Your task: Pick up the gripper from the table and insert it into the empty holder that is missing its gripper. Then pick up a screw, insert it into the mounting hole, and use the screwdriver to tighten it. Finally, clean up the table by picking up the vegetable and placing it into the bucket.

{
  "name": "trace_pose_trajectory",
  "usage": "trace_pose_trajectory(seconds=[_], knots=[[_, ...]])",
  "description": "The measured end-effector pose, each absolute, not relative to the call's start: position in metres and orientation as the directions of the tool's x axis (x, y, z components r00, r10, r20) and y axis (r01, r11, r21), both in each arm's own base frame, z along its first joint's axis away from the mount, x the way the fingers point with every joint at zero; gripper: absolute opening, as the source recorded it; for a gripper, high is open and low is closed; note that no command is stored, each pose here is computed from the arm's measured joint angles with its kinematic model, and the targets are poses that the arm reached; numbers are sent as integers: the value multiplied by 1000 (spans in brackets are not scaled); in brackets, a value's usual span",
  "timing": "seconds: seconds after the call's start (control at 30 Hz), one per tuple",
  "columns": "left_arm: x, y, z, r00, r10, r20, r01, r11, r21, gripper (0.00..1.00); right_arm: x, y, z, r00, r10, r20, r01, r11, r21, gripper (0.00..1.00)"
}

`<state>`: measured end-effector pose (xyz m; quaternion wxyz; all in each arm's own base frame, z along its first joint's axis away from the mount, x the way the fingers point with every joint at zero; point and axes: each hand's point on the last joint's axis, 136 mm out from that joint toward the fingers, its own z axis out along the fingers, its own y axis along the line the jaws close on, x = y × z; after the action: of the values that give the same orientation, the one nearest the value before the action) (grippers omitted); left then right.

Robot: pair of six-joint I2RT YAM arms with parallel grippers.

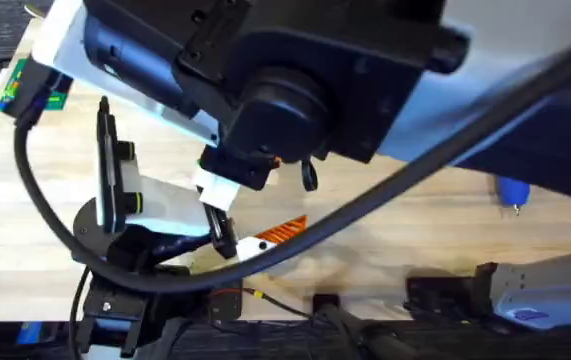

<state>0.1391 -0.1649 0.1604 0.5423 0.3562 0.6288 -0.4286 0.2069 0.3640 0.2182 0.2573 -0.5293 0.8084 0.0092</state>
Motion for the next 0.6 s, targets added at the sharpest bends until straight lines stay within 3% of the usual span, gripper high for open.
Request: trace_pose_trajectory(seconds=[0.27, 0.6], knots=[[139, -165, 161, -151, -16, -988, 914, 378, -146, 993, 217, 361, 221, -370, -812, -452, -844, 497, -202, 941], [139, -165, 161, -148, -16, -989, 915, 378, -143, 993, 272, 323, 245, -561, -630, -537, -694, 712, -110, 945]])
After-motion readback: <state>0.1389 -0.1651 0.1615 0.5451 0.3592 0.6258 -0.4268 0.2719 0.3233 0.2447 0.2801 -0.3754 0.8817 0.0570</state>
